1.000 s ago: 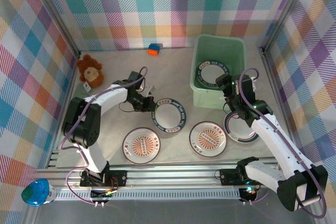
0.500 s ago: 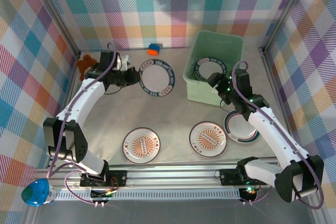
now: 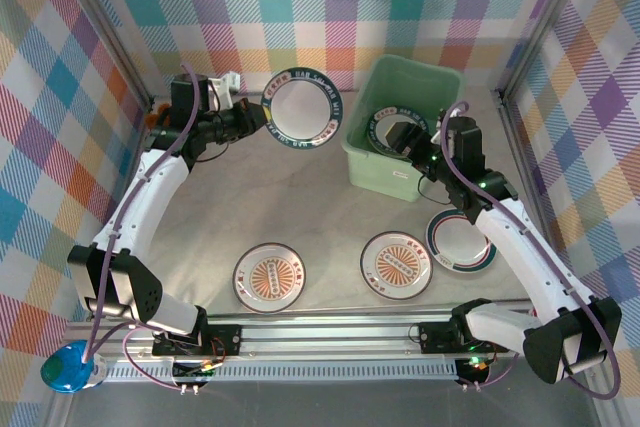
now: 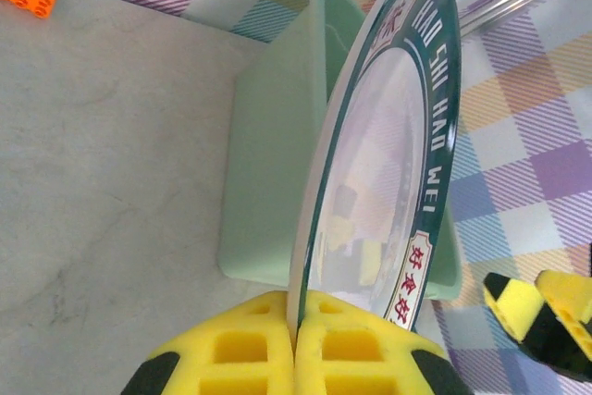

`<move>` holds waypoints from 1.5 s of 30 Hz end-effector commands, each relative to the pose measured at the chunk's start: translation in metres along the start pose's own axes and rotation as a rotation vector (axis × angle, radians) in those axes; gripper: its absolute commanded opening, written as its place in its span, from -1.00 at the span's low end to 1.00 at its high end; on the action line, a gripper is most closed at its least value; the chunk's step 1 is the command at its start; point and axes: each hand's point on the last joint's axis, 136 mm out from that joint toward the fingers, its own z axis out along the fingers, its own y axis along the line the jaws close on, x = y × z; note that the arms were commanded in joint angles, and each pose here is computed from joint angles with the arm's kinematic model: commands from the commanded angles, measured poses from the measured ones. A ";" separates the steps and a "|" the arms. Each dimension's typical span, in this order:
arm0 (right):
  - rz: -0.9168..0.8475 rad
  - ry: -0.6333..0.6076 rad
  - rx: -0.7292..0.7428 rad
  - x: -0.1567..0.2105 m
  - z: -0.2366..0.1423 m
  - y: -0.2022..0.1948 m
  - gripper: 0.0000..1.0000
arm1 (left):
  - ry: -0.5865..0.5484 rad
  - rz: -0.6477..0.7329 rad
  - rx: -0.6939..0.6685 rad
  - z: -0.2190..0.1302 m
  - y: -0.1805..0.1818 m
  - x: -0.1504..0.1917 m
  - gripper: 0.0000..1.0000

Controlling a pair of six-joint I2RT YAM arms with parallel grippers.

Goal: Place the plates into the plastic bin on the countertop

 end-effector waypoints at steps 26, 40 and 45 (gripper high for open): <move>-0.099 -0.004 -0.345 -0.012 0.031 0.075 0.00 | 0.114 0.044 0.349 0.043 -0.103 0.016 -1.00; -0.069 -0.171 -0.272 -0.025 0.003 0.049 -1.00 | 0.131 0.043 0.288 0.068 -0.102 0.021 -0.03; -0.038 -0.296 -0.175 -0.040 -0.021 0.026 -1.00 | 0.074 0.054 0.198 0.079 -0.092 0.011 0.30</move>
